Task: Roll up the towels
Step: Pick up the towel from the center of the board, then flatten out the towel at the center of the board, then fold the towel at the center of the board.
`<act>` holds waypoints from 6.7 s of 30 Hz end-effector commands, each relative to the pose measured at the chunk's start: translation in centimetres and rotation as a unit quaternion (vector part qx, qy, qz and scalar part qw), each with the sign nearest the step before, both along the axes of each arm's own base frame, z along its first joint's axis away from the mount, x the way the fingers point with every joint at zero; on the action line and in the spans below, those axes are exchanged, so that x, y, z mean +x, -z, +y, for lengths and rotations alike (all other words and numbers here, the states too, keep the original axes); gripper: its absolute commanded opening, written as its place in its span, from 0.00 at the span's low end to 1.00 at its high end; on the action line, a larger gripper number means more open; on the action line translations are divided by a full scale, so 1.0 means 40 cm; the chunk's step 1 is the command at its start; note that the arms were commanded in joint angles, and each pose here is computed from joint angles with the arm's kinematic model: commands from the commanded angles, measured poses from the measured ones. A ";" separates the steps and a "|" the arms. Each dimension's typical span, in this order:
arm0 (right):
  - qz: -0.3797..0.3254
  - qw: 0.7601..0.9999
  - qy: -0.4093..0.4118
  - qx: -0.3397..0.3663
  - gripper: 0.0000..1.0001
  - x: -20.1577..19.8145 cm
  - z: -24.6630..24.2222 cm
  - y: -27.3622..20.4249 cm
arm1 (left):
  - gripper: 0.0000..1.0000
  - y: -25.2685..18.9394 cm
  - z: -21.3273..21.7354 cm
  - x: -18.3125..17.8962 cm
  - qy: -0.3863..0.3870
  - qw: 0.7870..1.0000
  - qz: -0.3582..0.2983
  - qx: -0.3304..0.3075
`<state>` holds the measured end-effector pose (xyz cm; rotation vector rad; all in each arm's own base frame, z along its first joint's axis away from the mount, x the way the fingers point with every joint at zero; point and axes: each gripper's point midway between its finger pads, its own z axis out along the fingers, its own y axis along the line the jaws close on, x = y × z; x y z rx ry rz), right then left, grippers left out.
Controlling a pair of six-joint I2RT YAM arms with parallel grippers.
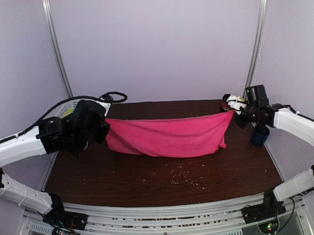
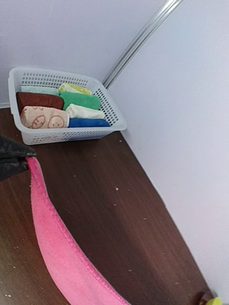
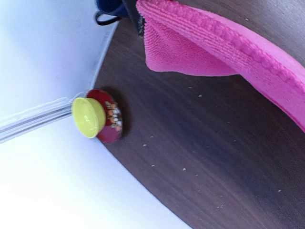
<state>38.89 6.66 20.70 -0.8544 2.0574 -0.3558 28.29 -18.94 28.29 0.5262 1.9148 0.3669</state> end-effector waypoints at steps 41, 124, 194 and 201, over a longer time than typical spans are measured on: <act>0.155 0.959 0.061 -0.230 0.00 0.294 -0.101 0.221 | 0.00 0.332 -0.050 0.442 -0.053 0.992 0.108 0.037; 0.226 0.917 -0.083 -0.318 0.00 0.182 -0.030 0.251 | 0.00 0.290 0.087 0.390 -0.089 0.996 -0.004 0.009; 0.274 0.892 -0.092 -0.346 0.00 -0.103 -0.026 0.379 | 0.00 0.539 0.008 0.034 0.002 0.969 0.246 0.033; 0.262 0.897 -0.076 -0.349 0.00 -0.090 -0.031 0.367 | 0.00 0.531 0.010 0.021 0.003 0.967 0.255 0.029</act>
